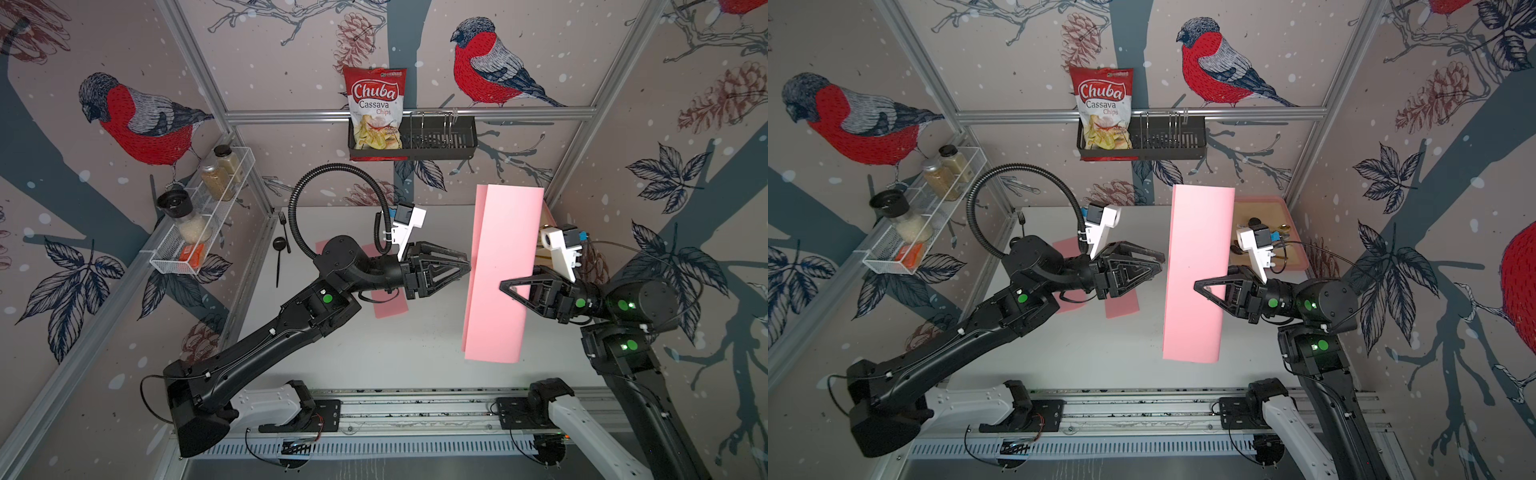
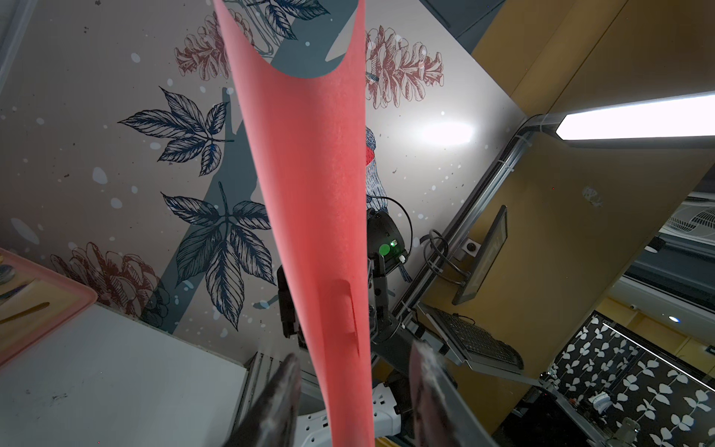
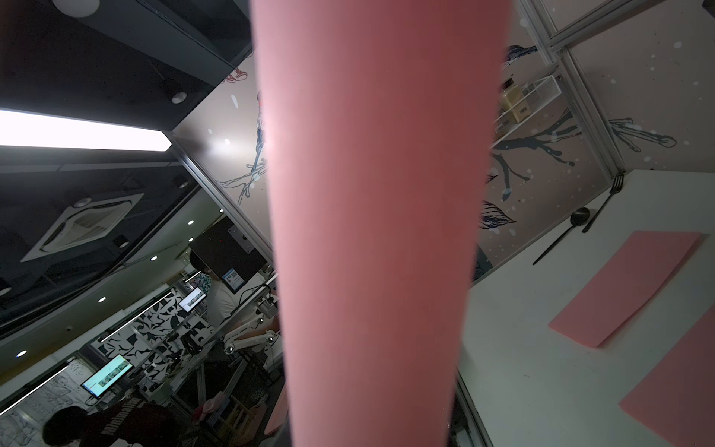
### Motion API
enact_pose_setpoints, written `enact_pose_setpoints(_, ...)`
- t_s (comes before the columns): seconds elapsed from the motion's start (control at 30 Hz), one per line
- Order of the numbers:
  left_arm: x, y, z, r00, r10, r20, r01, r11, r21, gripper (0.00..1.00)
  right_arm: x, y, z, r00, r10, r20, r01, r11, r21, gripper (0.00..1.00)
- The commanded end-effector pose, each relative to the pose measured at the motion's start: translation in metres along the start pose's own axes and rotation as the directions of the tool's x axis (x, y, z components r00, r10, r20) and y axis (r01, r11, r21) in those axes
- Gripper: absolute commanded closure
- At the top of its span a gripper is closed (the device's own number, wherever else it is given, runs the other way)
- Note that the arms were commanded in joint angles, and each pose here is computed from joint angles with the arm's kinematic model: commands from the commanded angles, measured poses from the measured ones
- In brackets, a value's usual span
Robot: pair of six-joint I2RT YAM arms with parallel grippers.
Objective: Fold the rectangular paper in half along the long edge
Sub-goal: Fold the paper.
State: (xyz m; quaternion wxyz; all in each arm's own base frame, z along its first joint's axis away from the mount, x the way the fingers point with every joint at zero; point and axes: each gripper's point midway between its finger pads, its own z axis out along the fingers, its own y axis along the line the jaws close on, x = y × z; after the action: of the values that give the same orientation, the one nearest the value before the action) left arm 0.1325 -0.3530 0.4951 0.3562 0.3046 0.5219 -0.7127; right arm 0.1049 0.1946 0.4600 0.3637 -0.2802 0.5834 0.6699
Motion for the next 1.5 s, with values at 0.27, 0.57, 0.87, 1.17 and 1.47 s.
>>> enact_pose_setpoints(0.27, 0.003, -0.004, 0.005, 1.000, -0.007, -0.001, 0.008, 0.998, 0.055, 0.47, -0.003, 0.000, 0.001, 1.000, -0.014, 0.009, 0.014, 1.000, 0.003, 0.72)
enact_pose_setpoints(0.57, 0.009, -0.002, 0.011, 1.000, -0.027, -0.008, 0.028, 0.997, 0.071, 0.47, -0.001, -0.011, 0.001, 1.000, 0.000, 0.002, 0.000, 0.999, 0.035, 0.74)
enact_pose_setpoints(0.87, 0.013, 0.001, 0.016, 0.999, -0.034, -0.017, 0.035, 0.996, 0.079, 0.48, 0.003, -0.021, 0.001, 1.000, 0.015, -0.017, -0.014, 0.996, 0.085, 0.75)
enact_pose_setpoints(1.17, 0.019, 0.005, 0.019, 0.998, -0.052, -0.027, 0.054, 0.995, 0.088, 0.59, 0.005, -0.026, 0.002, 1.000, 0.019, -0.023, -0.017, 0.994, 0.107, 0.75)
enact_pose_setpoints(1.47, 0.019, 0.004, 0.019, 0.998, -0.048, -0.030, 0.050, 0.995, 0.090, 0.71, 0.007, -0.027, 0.002, 0.999, 0.023, -0.029, -0.020, 0.994, 0.107, 0.75)
